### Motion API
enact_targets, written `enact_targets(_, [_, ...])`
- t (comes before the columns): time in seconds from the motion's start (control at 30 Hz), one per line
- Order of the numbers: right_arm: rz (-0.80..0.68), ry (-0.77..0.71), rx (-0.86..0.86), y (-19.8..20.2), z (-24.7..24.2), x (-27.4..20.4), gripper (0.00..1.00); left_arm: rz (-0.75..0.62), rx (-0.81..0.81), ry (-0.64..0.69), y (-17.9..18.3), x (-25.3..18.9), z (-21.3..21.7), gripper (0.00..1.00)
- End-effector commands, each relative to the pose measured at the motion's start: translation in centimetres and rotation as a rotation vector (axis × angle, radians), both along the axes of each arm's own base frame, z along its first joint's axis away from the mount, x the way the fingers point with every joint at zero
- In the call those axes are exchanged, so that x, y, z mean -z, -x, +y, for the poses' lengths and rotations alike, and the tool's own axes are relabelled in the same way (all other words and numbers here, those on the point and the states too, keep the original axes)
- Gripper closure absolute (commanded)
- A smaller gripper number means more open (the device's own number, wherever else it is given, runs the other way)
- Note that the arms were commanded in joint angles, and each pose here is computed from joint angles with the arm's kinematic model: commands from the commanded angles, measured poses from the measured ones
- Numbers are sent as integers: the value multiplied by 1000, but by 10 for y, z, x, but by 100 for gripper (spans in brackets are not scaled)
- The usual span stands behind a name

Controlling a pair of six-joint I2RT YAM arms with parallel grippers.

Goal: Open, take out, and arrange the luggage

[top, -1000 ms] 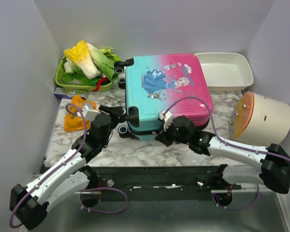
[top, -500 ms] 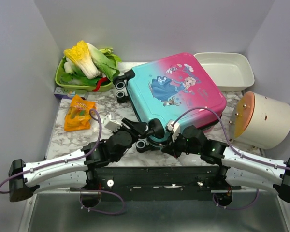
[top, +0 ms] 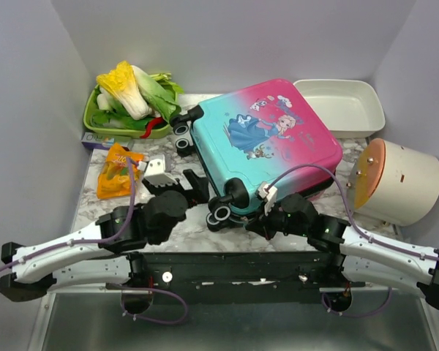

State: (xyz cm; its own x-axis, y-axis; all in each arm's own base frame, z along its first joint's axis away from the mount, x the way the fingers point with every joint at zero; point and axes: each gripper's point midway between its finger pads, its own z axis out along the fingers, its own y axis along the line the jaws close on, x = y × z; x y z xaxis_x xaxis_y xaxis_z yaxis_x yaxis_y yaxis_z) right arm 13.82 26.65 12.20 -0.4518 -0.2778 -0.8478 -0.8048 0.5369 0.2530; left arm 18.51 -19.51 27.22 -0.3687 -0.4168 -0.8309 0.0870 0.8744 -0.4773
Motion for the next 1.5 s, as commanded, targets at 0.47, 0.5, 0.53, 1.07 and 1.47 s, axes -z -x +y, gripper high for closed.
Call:
enact_targets(0.47, [-160, -222, 48, -20, 17, -68, 99, -547, 945, -671, -209, -95, 45, 1])
enact_targets(0.5, [-161, -223, 49, -21, 17, -69, 99, -473, 1071, -612, -194, -73, 41, 1])
enact_targets(0.53, [-161, -223, 45, -20, 17, -69, 99, -472, 1125, -618, -195, -67, 41, 2])
enact_targets(1.07, [-129, -182, 66, -23, 17, -57, 99, -138, 1320, -477, -246, 48, 35, 1])
enact_targets(1.47, [-129, -184, 60, -21, 16, -55, 99, -30, 1255, -553, -277, 83, 26, 43])
